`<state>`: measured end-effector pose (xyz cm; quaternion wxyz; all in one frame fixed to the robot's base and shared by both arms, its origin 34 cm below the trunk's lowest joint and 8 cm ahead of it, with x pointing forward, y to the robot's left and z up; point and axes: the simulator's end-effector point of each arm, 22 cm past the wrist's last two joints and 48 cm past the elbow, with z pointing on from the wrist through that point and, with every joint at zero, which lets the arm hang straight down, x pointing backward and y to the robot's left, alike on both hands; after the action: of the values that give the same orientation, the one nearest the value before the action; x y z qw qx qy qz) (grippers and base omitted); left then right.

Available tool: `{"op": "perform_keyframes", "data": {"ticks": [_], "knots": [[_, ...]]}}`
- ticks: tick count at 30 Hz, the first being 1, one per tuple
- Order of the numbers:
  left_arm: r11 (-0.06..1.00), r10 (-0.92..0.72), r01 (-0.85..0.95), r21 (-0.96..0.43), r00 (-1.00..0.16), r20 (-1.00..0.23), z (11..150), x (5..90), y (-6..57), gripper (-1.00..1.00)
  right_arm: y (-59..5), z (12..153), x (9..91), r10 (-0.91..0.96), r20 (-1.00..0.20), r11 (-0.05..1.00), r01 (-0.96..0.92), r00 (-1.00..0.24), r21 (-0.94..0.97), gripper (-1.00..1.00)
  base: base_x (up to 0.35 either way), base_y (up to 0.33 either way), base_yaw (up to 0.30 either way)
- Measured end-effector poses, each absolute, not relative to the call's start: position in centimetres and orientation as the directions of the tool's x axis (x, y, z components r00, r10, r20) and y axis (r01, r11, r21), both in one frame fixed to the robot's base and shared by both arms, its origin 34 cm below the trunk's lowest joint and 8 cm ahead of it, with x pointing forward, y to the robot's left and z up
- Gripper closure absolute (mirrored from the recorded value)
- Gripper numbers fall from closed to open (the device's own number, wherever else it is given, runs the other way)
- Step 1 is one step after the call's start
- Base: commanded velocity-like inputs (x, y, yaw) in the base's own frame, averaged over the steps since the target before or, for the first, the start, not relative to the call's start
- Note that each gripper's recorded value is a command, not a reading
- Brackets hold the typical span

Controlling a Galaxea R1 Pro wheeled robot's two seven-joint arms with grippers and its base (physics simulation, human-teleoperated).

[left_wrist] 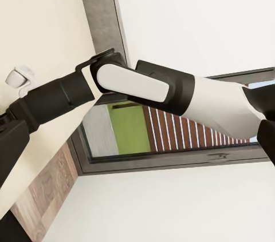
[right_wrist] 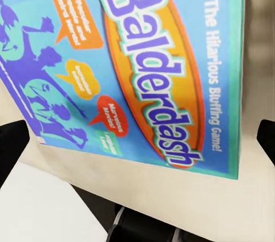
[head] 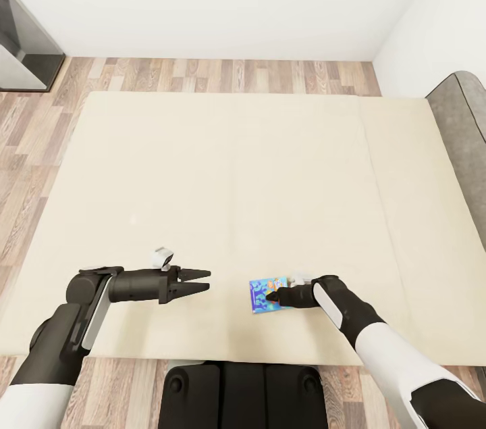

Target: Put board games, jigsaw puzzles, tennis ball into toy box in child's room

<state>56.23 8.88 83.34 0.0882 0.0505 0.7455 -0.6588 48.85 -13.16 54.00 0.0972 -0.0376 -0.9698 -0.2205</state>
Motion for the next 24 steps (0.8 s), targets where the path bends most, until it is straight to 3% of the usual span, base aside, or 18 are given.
{"op": "perform_keyframes", "data": {"ticks": [24], "knots": [[0.13, -0.041, 0.192, -0.973, -0.979, -0.198, 83.29, 56.25, 8.96, -1.0, -12.96, 54.08, 49.78, 0.04, 0.178, 0.898, 0.114, -0.983, 0.425, -1.0, 0.0, 0.0, 0.0]]}}
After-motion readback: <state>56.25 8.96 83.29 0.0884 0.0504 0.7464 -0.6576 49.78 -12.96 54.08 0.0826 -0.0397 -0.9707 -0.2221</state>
